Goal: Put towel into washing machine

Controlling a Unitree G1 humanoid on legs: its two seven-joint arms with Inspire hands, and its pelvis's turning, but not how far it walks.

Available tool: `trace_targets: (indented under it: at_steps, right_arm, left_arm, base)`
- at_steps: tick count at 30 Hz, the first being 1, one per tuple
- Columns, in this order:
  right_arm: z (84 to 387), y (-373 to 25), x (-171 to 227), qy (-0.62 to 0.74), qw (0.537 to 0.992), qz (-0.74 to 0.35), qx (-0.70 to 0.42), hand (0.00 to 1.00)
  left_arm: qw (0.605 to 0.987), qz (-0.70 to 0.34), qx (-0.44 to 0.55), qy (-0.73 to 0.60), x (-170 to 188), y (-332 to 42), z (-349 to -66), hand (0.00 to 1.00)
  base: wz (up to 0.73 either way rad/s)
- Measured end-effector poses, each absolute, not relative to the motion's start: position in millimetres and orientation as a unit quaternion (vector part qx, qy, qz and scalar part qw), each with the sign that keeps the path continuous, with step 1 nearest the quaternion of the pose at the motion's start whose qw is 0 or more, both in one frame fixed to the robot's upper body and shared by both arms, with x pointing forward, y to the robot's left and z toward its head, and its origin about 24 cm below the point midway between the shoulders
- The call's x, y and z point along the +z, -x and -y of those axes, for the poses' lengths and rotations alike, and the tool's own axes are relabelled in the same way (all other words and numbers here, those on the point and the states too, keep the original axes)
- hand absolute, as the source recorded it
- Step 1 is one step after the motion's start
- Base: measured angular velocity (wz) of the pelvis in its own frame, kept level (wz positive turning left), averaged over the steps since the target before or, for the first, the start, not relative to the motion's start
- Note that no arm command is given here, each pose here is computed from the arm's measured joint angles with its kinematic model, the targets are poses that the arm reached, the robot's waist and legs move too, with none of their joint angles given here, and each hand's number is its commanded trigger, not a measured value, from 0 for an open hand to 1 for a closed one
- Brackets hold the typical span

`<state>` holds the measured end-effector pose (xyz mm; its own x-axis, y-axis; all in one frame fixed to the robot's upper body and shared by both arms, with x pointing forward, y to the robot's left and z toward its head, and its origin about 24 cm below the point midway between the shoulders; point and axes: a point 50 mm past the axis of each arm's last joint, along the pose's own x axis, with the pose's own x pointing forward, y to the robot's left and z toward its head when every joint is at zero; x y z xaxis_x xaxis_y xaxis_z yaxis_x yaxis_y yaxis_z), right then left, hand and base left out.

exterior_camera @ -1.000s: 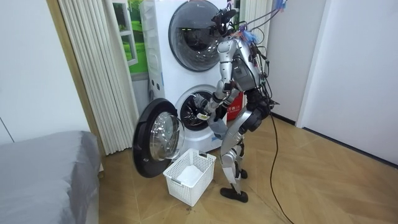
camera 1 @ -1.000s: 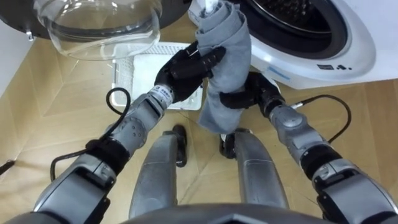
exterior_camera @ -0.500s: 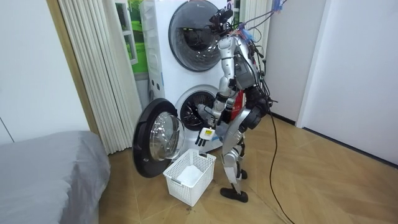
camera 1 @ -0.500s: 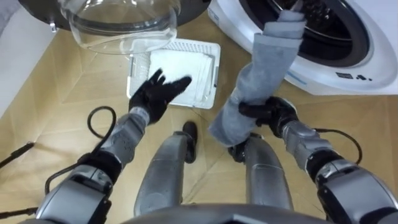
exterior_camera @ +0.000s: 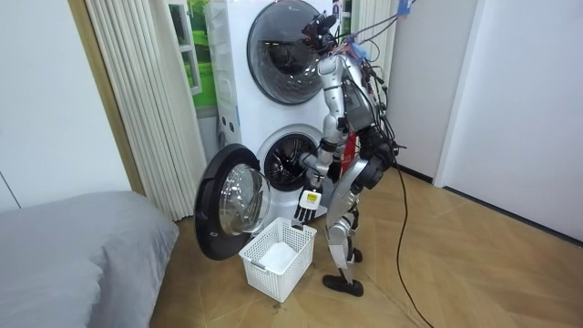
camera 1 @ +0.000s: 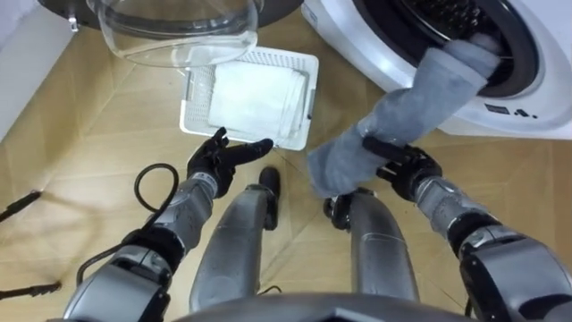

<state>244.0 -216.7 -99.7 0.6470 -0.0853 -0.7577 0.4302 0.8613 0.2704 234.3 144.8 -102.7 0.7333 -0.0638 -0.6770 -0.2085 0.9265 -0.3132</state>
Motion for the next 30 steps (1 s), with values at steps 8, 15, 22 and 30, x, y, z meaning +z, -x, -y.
trace_targets:
  at_steps: [8,15,22,30]
  right_arm:
    - [244,-280,-64,-0.268,0.886,-0.339,-0.17,1.0]
    - [274,-326,2,-0.348,0.891,-0.228,-0.181,1.0]
    - [271,-338,17,-0.437,0.86,-0.194,-0.181,1.0]
    - [269,-344,27,-0.499,0.825,-0.184,-0.19,0.0]
  left_arm:
    - [0.922,-0.357,0.032,0.144,-100,-236,-156,0.0]
    - [0.928,-0.35,0.044,0.122,-97,-235,-177,0.0]
    - [0.923,-0.363,0.056,0.11,-103,-222,-184,0.0]
    - [0.926,-0.358,0.059,0.104,-102,-219,-181,0.0]
  base:
    - [0.03]
    - [0.03]
    - [0.1]
    - [0.07]
